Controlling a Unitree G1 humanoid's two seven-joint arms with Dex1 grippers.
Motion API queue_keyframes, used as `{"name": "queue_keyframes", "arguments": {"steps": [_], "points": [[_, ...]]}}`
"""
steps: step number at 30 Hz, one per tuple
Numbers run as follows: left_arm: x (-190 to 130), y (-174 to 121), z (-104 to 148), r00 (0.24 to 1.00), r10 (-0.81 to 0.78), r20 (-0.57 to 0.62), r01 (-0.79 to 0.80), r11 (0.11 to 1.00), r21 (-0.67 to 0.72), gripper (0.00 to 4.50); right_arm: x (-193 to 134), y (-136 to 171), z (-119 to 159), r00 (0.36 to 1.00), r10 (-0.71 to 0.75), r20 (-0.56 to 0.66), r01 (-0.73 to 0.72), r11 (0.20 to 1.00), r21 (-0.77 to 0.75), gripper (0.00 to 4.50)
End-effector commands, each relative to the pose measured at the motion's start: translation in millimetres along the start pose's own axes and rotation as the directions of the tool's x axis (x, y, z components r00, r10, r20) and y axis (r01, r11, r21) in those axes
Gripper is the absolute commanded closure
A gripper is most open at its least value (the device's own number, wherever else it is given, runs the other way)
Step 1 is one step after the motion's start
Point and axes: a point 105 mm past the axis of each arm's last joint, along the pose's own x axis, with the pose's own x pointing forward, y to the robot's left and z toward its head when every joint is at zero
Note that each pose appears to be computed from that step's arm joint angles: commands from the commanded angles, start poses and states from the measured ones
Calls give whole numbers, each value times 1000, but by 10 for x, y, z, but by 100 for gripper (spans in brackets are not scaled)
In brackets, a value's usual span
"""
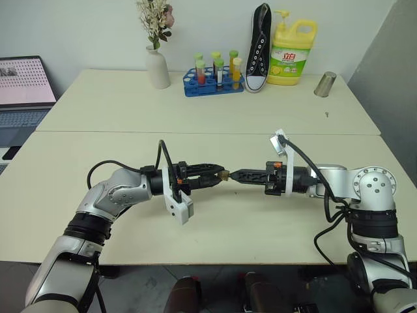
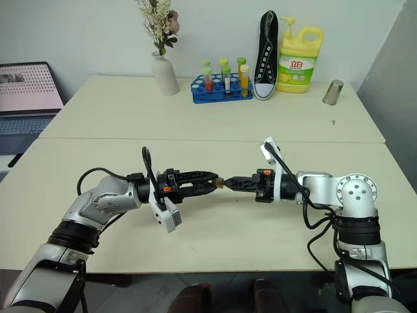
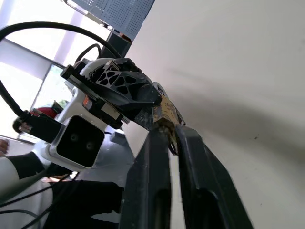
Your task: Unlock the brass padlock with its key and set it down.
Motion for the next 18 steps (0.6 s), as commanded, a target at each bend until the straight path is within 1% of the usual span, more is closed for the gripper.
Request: {"name": "queue_keyframes", "arguments": {"steps": [1,6,8,14,18], "points": [[19,71,72,999,17,32,-18,999,34,354,-34,54,-62,999,-25,-29,19,982,-187,283],[19,73,69,999,20,30,-21,999,31,354,-117,31,-109,999,-24,-30,14,951,-310,98],[21,77,67,999,22,30,-23,999,29,354,-133,22,-84,999,-31,9,32,930,-365,29],[33,79,70,999,26,33,-27,999,25,354,-86,-3,-32,995,-33,89,66,915,-399,28],[51,87,61,999,30,34,-31,999,25,354,19,23,7,994,-6,114,50,921,-385,28]]}}
